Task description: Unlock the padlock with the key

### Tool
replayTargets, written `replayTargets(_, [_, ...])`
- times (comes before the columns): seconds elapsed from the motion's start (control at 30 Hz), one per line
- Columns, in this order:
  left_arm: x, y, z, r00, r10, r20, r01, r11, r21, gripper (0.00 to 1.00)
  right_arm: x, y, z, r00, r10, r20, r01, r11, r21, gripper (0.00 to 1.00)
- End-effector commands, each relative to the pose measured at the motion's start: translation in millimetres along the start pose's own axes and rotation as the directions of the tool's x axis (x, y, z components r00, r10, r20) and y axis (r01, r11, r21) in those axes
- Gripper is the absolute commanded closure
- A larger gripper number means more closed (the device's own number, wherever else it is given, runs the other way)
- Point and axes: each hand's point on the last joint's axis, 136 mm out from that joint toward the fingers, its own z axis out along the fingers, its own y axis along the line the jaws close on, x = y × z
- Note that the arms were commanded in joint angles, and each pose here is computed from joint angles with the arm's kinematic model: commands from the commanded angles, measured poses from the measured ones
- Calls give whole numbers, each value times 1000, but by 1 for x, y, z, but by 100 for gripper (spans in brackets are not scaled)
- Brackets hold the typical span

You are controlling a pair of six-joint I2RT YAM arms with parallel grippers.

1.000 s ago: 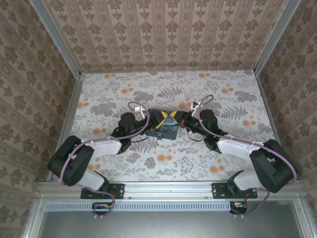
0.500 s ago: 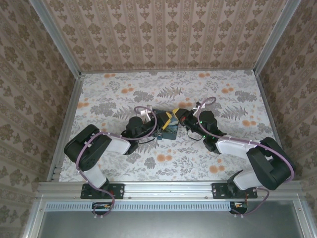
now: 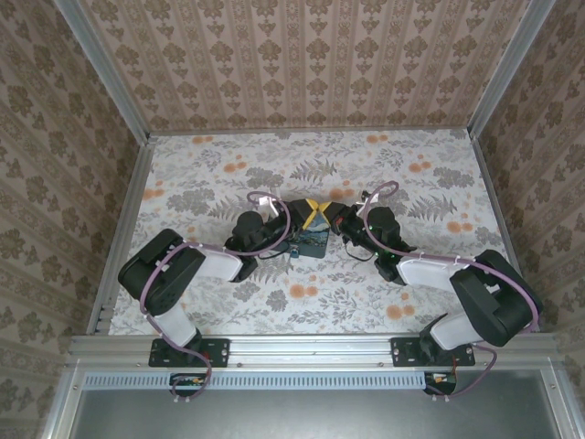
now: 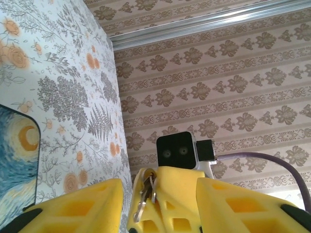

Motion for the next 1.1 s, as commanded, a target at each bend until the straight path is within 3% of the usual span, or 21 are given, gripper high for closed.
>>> replayTargets(0.0, [0,-16,7,1000,12,4,-12,998,58,56,2,2,1,1000,15,-3,-15,1000,-28,100])
replayTargets(0.37, [6,-9,9,1000,11,0,-11,999,42,63,2,-1,2,1000,21,-5,-21,999,-29,100])
replayTargets(1.07, [11,-3,10,1000,13,-3,-13,1000,26,91,-1,-8,5,999,36,5,-36,999,-20,100])
